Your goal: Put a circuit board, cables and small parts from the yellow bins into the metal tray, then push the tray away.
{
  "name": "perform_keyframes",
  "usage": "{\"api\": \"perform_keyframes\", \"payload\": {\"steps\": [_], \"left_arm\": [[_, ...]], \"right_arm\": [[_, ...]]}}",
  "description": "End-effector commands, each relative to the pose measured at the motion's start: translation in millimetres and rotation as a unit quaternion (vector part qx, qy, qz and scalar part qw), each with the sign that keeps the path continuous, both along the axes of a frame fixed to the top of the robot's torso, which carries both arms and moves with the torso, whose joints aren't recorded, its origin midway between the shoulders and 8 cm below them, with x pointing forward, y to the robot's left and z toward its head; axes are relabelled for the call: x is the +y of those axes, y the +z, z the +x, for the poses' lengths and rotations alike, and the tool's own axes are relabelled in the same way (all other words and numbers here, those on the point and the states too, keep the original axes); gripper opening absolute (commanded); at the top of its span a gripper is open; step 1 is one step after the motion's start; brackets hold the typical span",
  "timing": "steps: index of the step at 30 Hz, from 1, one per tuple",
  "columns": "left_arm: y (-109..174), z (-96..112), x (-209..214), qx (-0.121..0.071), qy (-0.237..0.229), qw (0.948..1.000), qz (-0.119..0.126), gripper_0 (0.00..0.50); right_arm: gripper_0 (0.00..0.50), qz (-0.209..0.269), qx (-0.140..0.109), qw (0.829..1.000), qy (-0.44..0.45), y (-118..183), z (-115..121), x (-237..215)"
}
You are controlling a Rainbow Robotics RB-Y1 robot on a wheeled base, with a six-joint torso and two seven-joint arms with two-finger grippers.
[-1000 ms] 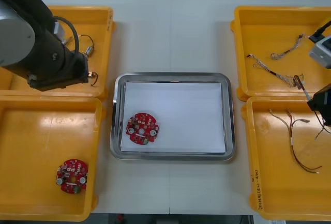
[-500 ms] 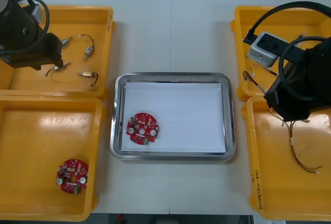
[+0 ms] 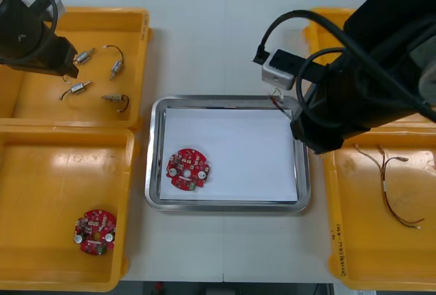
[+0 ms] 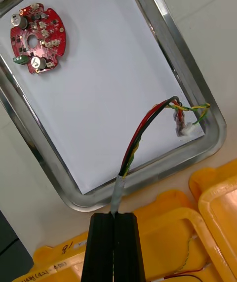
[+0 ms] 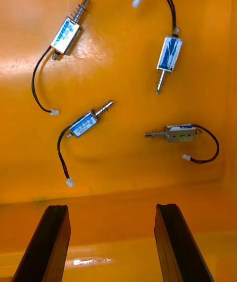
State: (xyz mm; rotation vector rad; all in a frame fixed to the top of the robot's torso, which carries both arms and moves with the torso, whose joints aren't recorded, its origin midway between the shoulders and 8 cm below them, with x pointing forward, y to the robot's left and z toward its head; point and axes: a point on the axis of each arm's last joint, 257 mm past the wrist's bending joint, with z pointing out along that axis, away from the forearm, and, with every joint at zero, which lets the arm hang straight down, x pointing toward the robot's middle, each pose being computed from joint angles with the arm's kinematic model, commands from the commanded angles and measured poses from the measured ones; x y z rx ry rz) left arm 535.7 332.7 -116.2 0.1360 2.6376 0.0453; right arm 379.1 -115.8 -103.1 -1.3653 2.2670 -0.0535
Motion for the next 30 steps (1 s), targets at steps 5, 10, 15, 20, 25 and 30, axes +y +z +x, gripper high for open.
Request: {"api": "perform_keyframes", "payload": {"steps": [5,10,15,20,25,30], "left_arm": [[29.8,33.6,30.2,-0.052,-0.058,0.9962,0.04,0.5],[18.0,44.1,33.9,-0.055,-0.1,0.9914,0.063,0.5],[9.7,54.5,35.6,-0.063,-0.128,0.9866,0.079,0.5],[-5.7,63.1,38.8,-0.067,-0.149,0.983,0.085,0.5],[-20.9,69.1,33.6,-0.067,-0.161,0.9805,0.091,0.5],[-31.9,70.9,28.4,-0.064,-0.168,0.9792,0.095,0.5]], "right_arm": [[0.0,-0.082,-0.033,0.99,0.113,-13.7,11.5,22.2],[0.0,-0.108,-0.021,0.983,0.145,-31.7,14.0,26.5],[0.0,-0.131,-0.005,0.976,0.174,-51.4,14.2,30.7],[0.0,-0.159,0.021,0.968,0.191,-78.1,13.9,24.7],[0.0,-0.181,0.018,0.963,0.201,-99.9,17.6,22.6],[0.0,-0.181,0.01,0.962,0.203,-119.4,18.9,31.6]]}}
